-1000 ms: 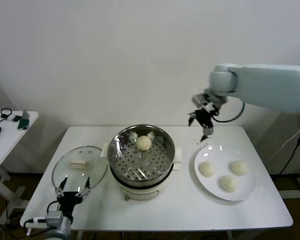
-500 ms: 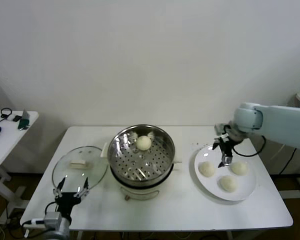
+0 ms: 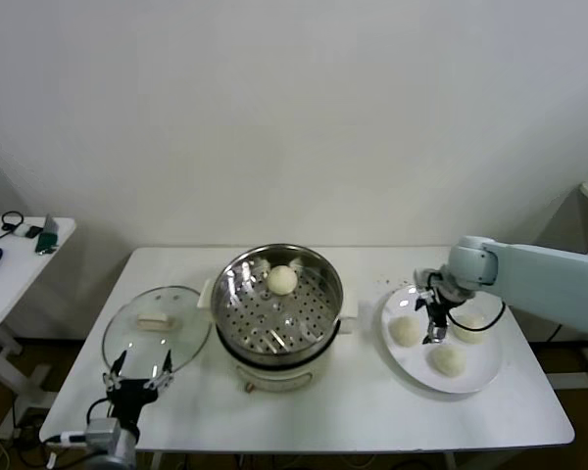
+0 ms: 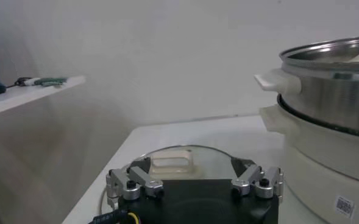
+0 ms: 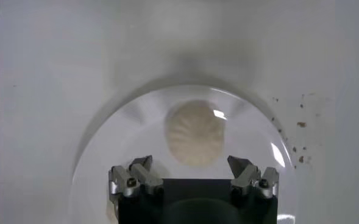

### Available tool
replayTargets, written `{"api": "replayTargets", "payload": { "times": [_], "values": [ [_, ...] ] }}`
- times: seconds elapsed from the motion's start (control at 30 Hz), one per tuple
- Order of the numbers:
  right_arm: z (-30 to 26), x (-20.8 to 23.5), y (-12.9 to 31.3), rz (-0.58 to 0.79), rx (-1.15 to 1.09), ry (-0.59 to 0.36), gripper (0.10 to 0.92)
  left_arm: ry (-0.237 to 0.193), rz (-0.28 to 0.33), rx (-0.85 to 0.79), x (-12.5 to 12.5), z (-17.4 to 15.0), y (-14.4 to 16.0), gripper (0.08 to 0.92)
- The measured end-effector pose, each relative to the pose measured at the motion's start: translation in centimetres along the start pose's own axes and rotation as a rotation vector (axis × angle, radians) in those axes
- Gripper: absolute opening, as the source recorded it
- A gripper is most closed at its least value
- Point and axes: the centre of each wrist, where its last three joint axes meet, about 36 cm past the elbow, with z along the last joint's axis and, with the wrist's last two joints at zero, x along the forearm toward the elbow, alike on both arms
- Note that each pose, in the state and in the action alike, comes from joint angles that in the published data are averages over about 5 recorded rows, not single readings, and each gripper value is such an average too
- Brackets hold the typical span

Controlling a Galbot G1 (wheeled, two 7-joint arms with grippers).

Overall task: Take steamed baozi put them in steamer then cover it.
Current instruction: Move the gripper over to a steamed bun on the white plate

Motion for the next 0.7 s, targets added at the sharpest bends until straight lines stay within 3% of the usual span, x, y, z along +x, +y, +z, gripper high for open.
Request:
{"api": "replayTargets", "payload": {
  "times": [0.43,0.7],
  "values": [
    [-1.7,-1.9,-0.8,0.004,0.013,0.001,0.813,0.001,-0.003,-0.001,0.0,0.0,0.2,0.823],
    [-1.8,-1.9,-0.9,-0.005,0.016,0.004,0.662,0.002,-0.006,0.001,0.0,0.0,0.3,0.823]
  ]
}}
